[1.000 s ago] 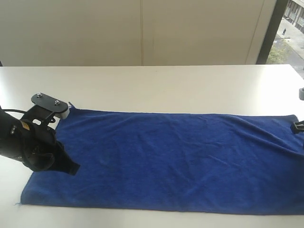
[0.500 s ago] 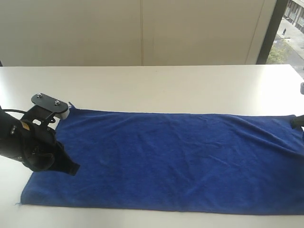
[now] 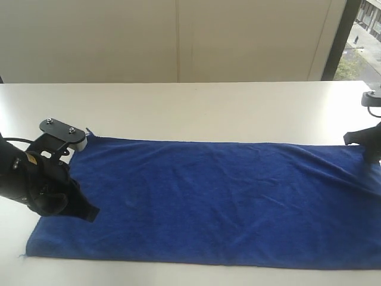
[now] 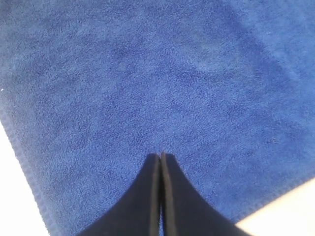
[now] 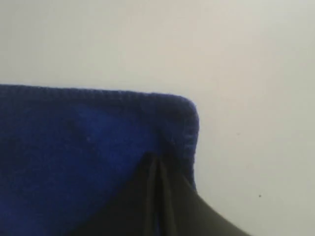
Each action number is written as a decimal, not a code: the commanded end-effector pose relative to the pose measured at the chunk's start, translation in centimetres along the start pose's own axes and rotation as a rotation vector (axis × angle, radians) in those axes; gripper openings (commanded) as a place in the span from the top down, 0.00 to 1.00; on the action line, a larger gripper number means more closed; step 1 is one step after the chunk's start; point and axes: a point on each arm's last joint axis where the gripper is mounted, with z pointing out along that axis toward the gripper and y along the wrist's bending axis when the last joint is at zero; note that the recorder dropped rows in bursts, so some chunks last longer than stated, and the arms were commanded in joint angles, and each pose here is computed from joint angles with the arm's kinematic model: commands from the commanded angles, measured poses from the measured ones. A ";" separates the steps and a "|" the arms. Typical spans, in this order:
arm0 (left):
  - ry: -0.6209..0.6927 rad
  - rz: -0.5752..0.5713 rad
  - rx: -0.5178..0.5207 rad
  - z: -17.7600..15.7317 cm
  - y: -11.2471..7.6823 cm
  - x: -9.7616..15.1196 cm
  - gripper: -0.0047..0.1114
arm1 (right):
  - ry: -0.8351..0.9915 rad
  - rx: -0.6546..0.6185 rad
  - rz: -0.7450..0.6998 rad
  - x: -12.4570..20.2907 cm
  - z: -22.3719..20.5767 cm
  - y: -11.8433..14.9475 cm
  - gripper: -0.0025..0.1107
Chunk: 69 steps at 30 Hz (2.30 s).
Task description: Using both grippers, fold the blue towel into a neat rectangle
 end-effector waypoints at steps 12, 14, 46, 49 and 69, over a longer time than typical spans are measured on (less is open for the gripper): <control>0.013 -0.009 0.016 -0.2 -0.3 0.3 0.96 | -0.080 0.046 -0.045 -2.3 0.6 -0.8 0.98; 0.015 -0.009 0.017 -0.2 -0.3 0.3 0.96 | -0.098 0.049 -0.048 -2.7 -0.3 -0.8 0.98; 0.008 0.000 0.021 -0.2 -0.4 0.3 0.96 | 0.146 0.111 -0.074 4.3 -3.7 0.1 0.60; 0.008 0.000 0.021 -0.2 -0.4 0.3 0.96 | 0.132 0.116 -0.060 4.2 -3.7 0.0 0.60; 0.017 -0.001 0.026 -0.2 -0.4 0.4 0.96 | 0.163 0.076 -0.008 4.7 -2.1 0.3 0.60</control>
